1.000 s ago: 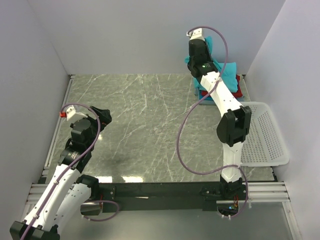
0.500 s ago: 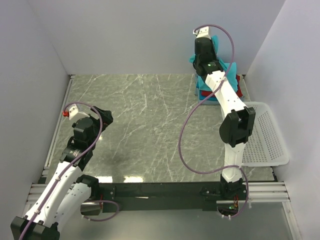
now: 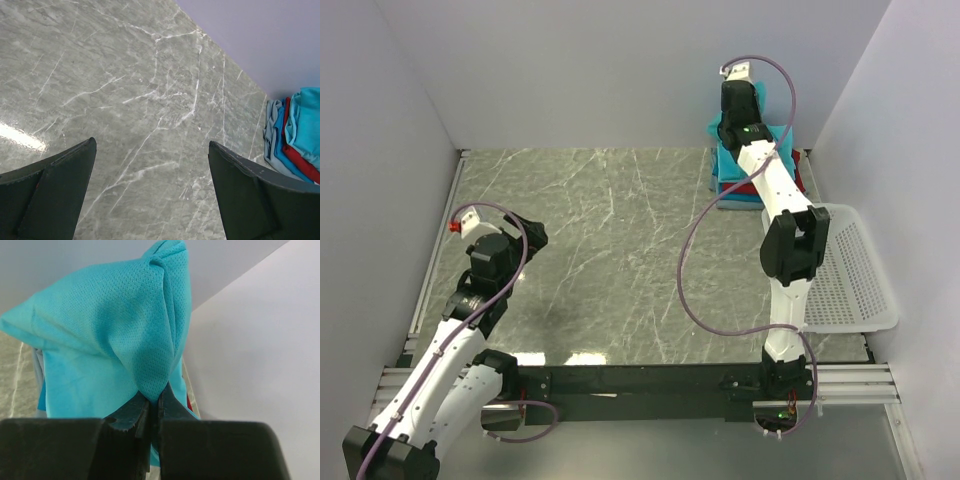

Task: Fold and stack the t-shirts
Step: Neatly place the folded tshirt to the corner

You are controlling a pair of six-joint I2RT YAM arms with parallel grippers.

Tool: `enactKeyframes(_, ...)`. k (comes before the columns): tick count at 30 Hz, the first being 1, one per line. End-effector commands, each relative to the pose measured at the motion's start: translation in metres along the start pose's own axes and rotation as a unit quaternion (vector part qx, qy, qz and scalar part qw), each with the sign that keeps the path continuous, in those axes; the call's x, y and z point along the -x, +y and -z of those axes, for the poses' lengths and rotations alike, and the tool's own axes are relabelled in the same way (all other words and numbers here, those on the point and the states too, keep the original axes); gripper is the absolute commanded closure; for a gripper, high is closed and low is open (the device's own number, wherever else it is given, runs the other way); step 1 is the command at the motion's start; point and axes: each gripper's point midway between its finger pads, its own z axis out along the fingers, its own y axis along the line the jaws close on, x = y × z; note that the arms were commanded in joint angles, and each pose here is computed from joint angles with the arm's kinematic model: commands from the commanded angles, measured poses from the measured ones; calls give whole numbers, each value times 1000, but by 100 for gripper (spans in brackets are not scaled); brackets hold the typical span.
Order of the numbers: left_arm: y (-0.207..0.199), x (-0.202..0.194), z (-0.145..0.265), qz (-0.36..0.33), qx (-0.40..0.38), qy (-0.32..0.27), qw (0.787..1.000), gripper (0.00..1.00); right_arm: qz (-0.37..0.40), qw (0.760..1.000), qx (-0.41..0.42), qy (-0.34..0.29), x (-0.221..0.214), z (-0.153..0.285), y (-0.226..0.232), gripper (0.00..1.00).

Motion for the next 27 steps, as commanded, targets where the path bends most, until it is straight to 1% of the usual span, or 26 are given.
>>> enactKeyframes(1,-6,9,-1,2,-5,-16,1000,1,-36,999,-2,-22,15,-8,-8,100)
enactKeyframes(5,-8,7,-4,1,-6,-11,1000,1,-32,999,-4,-16,7,-17,-5,100)
enactKeyframes(13,-7,4,-7,-5,-1,-5,1000,1,-46,999,-18,-7,-5,-38,-8,100)
enactKeyframes(20,-7,4,-10,-9,1,-2,1000,1,-48,999,-21,15,-27,-58,-9,100)
enactKeyframes(27,0,3,-9,-13,20,1,1000,1,-50,998,-29,33,-47,-73,-10,100)
